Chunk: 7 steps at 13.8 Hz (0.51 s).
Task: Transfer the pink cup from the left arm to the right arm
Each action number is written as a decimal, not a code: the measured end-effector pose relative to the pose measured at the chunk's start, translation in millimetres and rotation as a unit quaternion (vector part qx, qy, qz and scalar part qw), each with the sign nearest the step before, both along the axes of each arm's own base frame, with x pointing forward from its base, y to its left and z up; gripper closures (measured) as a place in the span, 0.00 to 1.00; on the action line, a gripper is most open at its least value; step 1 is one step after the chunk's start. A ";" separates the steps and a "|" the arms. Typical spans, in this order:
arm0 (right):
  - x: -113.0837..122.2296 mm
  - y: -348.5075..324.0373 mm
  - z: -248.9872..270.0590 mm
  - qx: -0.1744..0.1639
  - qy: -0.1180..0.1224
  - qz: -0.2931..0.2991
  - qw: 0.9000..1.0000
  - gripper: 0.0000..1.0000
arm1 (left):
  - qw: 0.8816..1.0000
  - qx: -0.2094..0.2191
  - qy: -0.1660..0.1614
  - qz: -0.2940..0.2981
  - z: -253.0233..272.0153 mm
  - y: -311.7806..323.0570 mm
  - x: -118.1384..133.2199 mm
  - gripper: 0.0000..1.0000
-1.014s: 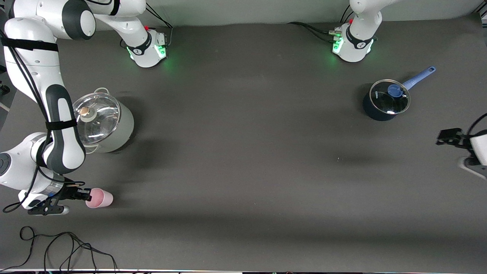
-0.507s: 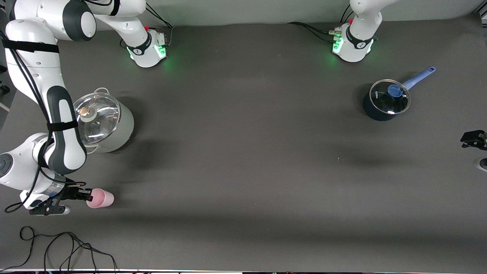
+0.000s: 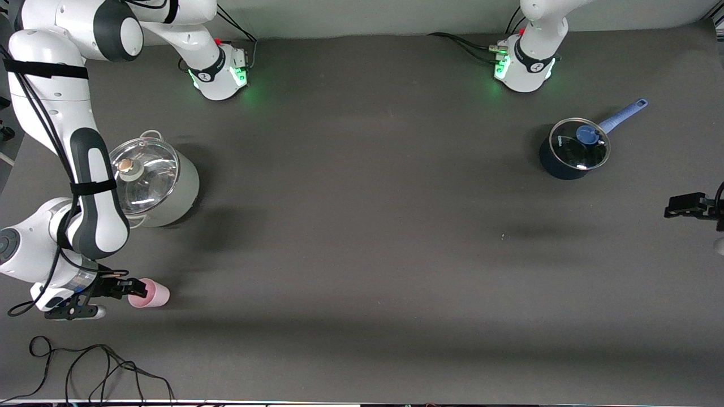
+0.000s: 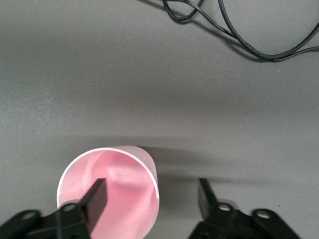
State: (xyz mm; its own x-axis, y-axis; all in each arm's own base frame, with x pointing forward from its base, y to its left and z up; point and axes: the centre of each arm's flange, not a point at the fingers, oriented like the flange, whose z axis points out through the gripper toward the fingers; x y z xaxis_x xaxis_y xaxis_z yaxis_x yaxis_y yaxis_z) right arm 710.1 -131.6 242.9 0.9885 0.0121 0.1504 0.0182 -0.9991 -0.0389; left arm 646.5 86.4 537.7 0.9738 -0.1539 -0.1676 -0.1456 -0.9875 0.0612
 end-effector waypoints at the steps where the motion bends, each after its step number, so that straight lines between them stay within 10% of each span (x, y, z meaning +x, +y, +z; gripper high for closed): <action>1: -0.4 0.2 1.7 0.000 0.003 0.005 1.000 0.02 | 0.999 -0.012 0.005 0.040 8.7 -9.3 -5.3 0.00; 7: -18.9 -10.1 114.4 -0.002 0.064 0.044 0.997 0.00 | 0.987 0.002 0.054 0.151 32.0 -112.8 -29.0 0.00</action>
State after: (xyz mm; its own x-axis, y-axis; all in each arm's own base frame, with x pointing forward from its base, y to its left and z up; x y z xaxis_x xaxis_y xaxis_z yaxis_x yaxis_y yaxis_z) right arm 691.2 -141.7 357.3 0.9947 0.1006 0.0234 0.1015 -0.9940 -0.0418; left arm 617.5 -26.4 569.8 0.9517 0.1412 -0.2725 0.1625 -0.9851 0.0569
